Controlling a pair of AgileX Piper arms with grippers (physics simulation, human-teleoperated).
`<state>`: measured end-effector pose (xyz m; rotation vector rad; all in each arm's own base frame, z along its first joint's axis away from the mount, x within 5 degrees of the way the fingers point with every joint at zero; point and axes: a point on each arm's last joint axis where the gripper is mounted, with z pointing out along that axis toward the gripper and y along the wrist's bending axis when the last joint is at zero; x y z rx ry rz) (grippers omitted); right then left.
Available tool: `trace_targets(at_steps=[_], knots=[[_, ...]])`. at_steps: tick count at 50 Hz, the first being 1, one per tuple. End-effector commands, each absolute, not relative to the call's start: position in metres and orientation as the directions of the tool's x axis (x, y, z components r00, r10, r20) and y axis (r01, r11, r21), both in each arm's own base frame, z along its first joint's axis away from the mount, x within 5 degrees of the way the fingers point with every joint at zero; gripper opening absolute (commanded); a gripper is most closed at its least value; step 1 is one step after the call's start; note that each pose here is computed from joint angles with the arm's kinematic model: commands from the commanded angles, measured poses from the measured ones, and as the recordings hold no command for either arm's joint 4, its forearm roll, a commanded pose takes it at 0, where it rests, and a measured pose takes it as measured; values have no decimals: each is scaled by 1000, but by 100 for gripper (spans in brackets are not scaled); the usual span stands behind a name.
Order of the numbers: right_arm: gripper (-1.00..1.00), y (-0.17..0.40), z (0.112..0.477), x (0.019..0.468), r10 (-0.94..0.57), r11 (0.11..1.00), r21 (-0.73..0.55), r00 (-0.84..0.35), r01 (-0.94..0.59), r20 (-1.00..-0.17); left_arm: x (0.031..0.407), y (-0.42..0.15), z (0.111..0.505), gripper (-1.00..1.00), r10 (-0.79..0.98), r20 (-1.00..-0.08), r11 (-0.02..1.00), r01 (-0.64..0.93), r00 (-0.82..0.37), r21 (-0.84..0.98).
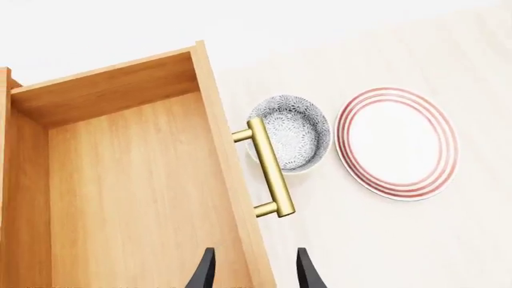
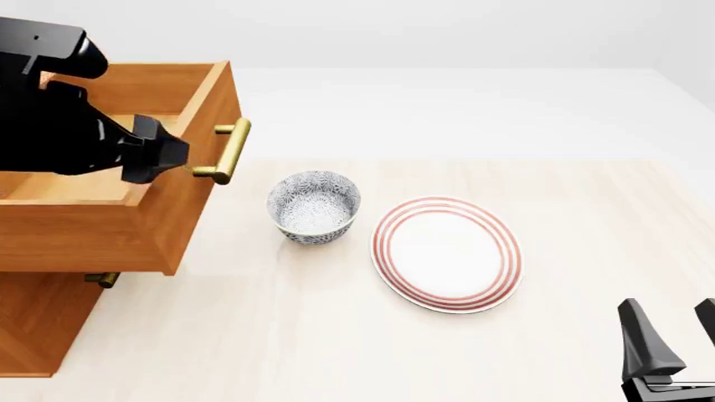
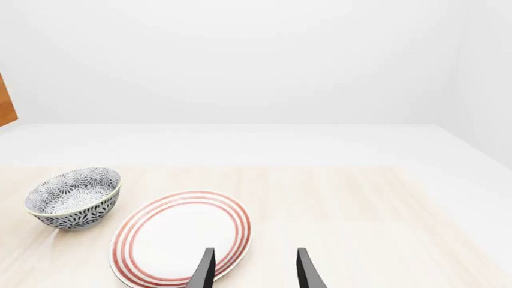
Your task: Open the top drawer of the cabinet.
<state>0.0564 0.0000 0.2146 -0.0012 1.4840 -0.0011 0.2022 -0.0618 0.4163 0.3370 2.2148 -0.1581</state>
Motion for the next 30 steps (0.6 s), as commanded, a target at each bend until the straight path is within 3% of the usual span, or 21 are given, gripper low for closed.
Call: trace_targets(at_steps=[1, 30], knots=[[100, 0, 214, 56, -1, 1000, -1, 87, 0, -996, 188, -56, 427, 100, 174, -801, 958, 288, -572, 3], [100, 0, 214, 56, -1, 1000, -1, 87, 0, -996, 146, -34, 459, 100, 142, -870, 970, 242, -473, 27]])
